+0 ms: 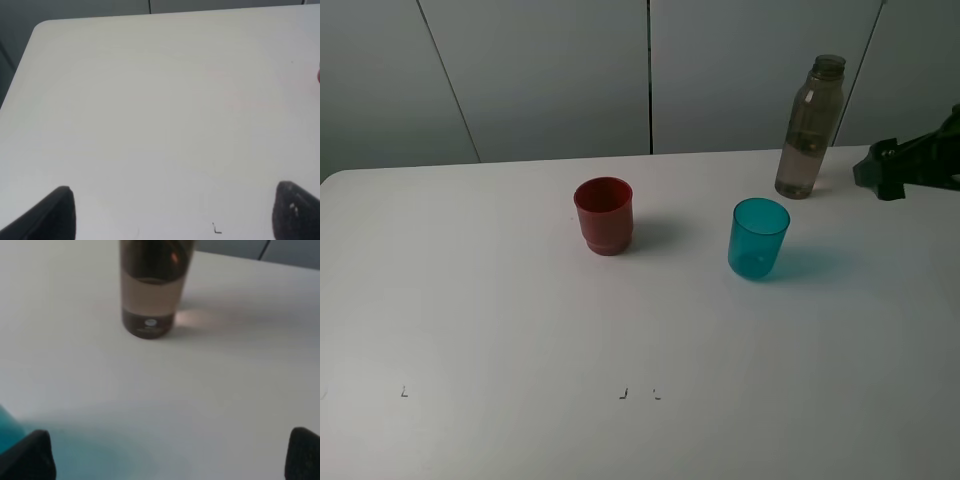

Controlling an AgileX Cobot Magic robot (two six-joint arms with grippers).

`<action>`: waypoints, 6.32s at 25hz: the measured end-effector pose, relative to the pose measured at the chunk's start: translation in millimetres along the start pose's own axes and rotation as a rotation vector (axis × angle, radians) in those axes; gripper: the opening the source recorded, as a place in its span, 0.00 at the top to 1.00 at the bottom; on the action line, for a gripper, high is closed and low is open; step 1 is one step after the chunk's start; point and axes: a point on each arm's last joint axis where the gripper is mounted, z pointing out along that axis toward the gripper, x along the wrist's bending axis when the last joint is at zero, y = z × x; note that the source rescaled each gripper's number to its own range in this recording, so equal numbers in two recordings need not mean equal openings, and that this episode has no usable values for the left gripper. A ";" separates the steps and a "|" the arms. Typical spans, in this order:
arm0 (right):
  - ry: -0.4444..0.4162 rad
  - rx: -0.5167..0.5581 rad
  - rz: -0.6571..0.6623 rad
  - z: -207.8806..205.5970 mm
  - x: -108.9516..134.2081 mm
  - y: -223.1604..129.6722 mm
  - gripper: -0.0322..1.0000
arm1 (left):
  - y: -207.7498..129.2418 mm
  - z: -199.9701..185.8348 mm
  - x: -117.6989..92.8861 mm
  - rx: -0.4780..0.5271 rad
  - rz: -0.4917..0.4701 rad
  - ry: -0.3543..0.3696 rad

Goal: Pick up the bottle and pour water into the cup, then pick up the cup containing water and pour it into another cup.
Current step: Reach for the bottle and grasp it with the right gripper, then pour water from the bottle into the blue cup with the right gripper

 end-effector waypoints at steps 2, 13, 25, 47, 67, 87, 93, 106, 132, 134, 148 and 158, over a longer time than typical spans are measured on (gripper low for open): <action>-0.029 0.020 0.050 9.7 -9.6 -4.1 0.00 | 0.0 0.0 0.0 0.000 0.000 0.000; -0.055 0.085 0.155 70.0 -25.3 -29.3 0.00 | 0.0 0.0 0.0 0.000 0.000 0.000; 0.101 -0.164 0.116 82.4 -34.5 -14.7 0.00 | 0.0 0.0 0.0 0.000 0.007 0.000; 0.306 -0.315 0.089 131.9 -47.6 -21.4 0.00 | 0.0 0.0 0.0 0.000 0.000 0.000; 0.374 -0.382 -0.095 178.0 -48.3 -10.3 0.00 | 0.0 0.0 0.0 0.000 0.007 0.000; 0.370 -0.453 -0.078 200.4 -41.7 17.1 0.00 | 0.0 0.0 0.0 0.000 0.007 0.000; 0.378 -0.451 -0.061 206.4 -36.1 16.4 0.00 | 0.0 0.0 0.0 0.000 0.007 0.000; 0.387 -0.445 -0.012 216.9 -26.5 16.5 0.00 | 0.0 0.0 0.0 0.000 0.007 0.000; 0.344 -0.423 0.027 227.5 -20.9 26.6 0.00 | 0.0 0.0 0.0 0.000 0.000 0.000; 0.337 -0.427 0.041 227.6 -21.8 27.2 0.00 | 0.0 0.0 0.0 0.000 0.000 0.000; 0.325 -0.434 0.055 227.9 -22.8 29.2 0.94 | 0.0 0.0 0.0 0.000 0.000 0.000; 0.331 -0.428 0.019 225.8 -21.9 30.6 0.95 | 0.0 0.0 0.0 0.000 0.000 0.000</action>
